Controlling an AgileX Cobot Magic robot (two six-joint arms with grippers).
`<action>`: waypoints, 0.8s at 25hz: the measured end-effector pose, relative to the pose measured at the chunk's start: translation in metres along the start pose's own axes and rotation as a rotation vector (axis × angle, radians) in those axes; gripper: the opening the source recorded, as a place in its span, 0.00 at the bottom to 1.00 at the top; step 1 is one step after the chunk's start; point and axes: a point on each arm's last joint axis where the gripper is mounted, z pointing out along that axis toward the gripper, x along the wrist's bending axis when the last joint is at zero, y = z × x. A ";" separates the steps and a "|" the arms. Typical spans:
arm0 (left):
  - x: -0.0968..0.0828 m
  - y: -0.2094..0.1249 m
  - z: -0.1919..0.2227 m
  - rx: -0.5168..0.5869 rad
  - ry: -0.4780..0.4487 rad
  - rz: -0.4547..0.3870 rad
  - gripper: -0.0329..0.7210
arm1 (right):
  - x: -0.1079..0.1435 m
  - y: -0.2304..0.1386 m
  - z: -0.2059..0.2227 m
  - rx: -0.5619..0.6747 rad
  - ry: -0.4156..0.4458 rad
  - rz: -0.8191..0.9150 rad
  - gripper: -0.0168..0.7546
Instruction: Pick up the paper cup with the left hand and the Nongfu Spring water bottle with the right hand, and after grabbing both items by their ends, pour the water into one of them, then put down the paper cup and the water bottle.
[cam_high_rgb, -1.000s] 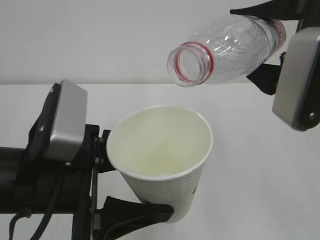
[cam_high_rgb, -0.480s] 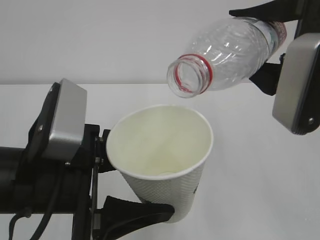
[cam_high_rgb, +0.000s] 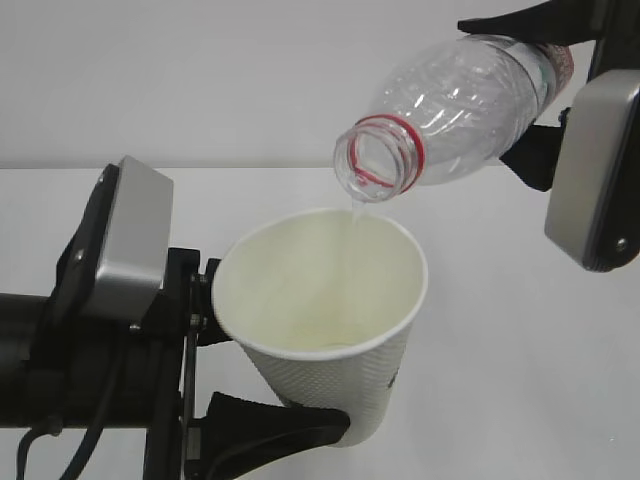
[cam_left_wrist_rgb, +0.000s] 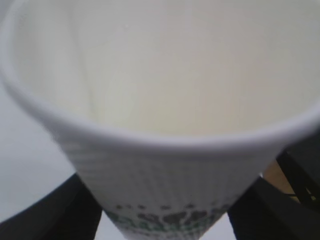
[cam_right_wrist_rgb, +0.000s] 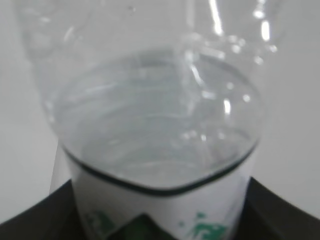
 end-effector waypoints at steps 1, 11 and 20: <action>0.000 0.000 0.000 0.001 -0.001 0.001 0.75 | 0.000 0.000 0.000 0.000 0.000 0.000 0.63; -0.001 0.001 0.000 -0.011 -0.011 0.001 0.75 | 0.000 0.000 0.000 -0.003 -0.002 -0.002 0.63; -0.003 0.002 0.000 -0.022 -0.031 0.009 0.74 | 0.000 0.000 0.000 -0.005 -0.003 -0.012 0.63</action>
